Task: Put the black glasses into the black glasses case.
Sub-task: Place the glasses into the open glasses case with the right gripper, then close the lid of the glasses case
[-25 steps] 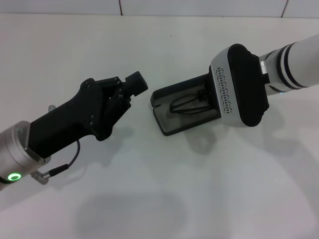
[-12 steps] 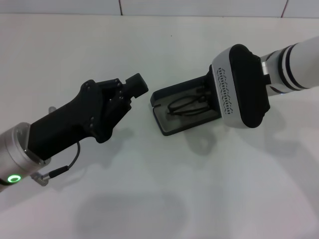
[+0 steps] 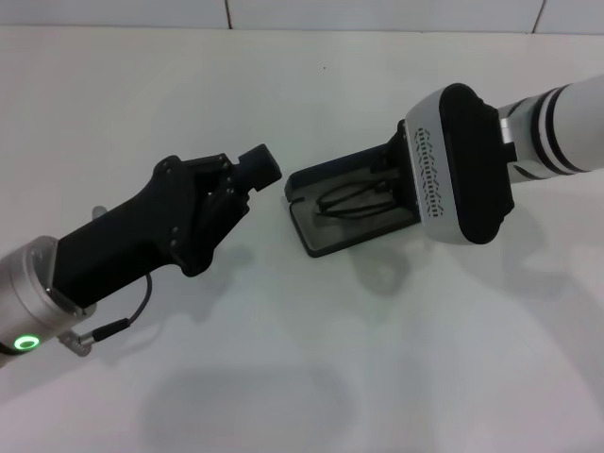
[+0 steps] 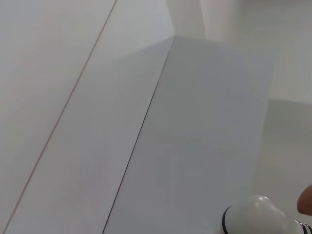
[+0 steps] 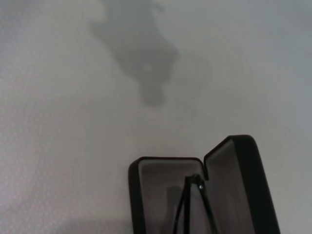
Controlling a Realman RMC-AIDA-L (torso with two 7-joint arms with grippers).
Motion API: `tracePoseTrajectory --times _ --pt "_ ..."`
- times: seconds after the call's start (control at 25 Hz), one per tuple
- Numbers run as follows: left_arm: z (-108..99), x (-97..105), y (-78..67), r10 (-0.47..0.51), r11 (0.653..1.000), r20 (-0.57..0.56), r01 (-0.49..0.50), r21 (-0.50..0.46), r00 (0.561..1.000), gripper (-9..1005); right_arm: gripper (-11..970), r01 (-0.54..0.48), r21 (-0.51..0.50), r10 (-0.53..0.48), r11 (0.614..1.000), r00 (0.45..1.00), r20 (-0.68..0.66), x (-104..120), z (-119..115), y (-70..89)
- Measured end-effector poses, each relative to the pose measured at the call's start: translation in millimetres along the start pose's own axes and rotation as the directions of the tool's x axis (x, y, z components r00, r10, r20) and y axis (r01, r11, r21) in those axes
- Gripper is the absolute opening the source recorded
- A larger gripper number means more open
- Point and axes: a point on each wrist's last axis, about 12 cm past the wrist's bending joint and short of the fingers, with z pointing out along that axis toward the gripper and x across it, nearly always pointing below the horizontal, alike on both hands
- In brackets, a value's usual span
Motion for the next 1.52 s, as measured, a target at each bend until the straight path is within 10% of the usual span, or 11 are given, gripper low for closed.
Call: tracePoseTrajectory --times 1.52 --pt "0.2 -1.7 0.5 0.018 1.000 -0.009 -0.018 0.012 1.000 14 331 -0.182 0.022 0.180 0.983 0.981 0.075 0.2 -23.8 21.2"
